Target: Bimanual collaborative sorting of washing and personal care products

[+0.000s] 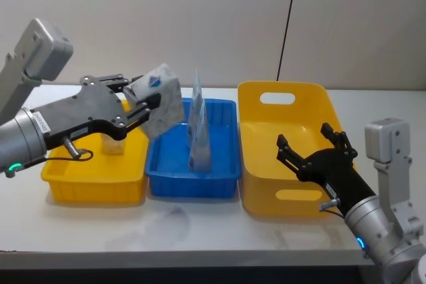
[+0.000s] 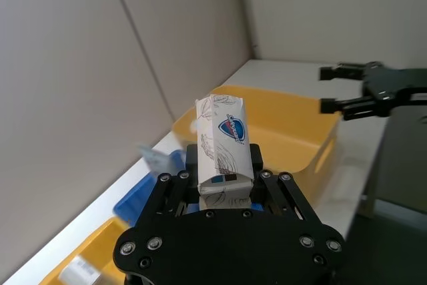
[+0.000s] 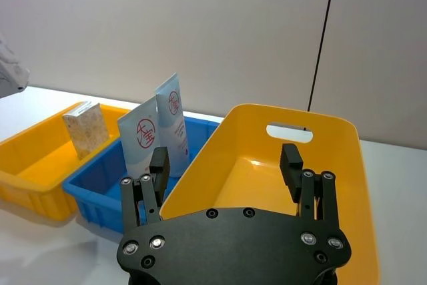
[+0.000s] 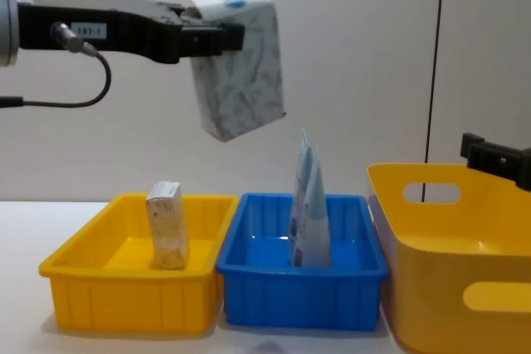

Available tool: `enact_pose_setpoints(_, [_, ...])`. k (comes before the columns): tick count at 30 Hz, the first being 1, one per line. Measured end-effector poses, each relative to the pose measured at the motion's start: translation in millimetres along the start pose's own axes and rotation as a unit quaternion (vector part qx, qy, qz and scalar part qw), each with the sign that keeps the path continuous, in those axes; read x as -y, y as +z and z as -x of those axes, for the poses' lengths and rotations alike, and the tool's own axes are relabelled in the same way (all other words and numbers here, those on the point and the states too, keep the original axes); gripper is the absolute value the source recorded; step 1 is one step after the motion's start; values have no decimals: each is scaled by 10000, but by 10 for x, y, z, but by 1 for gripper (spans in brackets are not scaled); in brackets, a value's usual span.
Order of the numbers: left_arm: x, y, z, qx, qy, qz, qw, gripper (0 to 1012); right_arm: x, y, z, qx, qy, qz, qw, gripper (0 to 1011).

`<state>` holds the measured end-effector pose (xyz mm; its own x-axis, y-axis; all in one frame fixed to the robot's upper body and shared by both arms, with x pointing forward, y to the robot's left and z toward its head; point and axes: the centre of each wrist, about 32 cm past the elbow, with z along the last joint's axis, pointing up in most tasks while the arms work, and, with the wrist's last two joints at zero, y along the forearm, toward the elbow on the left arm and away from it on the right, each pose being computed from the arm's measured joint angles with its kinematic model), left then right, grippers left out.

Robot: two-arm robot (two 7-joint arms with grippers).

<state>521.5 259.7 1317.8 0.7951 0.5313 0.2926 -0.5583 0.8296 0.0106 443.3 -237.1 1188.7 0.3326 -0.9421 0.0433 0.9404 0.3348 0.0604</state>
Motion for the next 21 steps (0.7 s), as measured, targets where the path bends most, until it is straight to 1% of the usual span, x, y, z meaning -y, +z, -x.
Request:
enact_pose_setpoints(3, [5, 2, -6, -31, -162, 91, 9998, 358, 0, 0, 0, 0, 0, 0, 10000, 1002])
enact_pose_setpoints(4, [10, 3, -10, -51, -270, 150, 9995, 358, 0, 0, 0, 0, 0, 0, 10000, 1002])
enact_pose_setpoints(6, [16, 2, -13, -78, -396, 217, 9989, 358, 0, 0, 0, 0, 0, 0, 10000, 1002])
enact_pose_setpoints(7, [22, 0, -16, -101, -503, 273, 9983, 358, 0, 0, 0, 0, 0, 0, 10000, 1002])
enact_pose_setpoints(10, [33, -4, -19, -136, -679, 366, 9969, 358, 0, 0, 0, 0, 0, 0, 10000, 1002])
enact_pose_setpoints(11, [42, -8, -21, -162, -792, 429, 9958, 358, 0, 0, 0, 0, 1, 0, 10000, 1002])
enact_pose_setpoints(13, [53, -11, -21, -180, -898, 474, 9947, 358, 0, 0, 0, 0, 0, -1, 10000, 1002])
enact_pose_setpoints(14, [59, -13, -21, -193, -971, 509, 9938, 359, 0, 0, 0, 0, 0, 0, 10000, 1002])
enact_pose_setpoints(15, [73, -19, -20, -216, -1079, 557, 9924, 358, 0, 0, 0, 0, 0, 0, 10000, 1002])
enact_pose_setpoints(17, [92, -26, -17, -239, -1189, 607, 9908, 358, 0, 0, 0, 0, 0, 0, 10000, 1002])
enact_pose_setpoints(18, [111, -31, -14, -260, -1314, 671, 9887, 358, 0, 0, 0, 0, 0, 0, 10000, 1002])
enact_pose_setpoints(20, [140, -39, -9, -280, -1425, 725, 9867, 358, 0, 0, 0, 0, 0, 0, 10000, 1002])
enact_pose_setpoints(21, [170, -51, -5, -300, -1544, 786, 9844, 358, 0, 0, 0, 0, 0, 0, 10000, 1002])
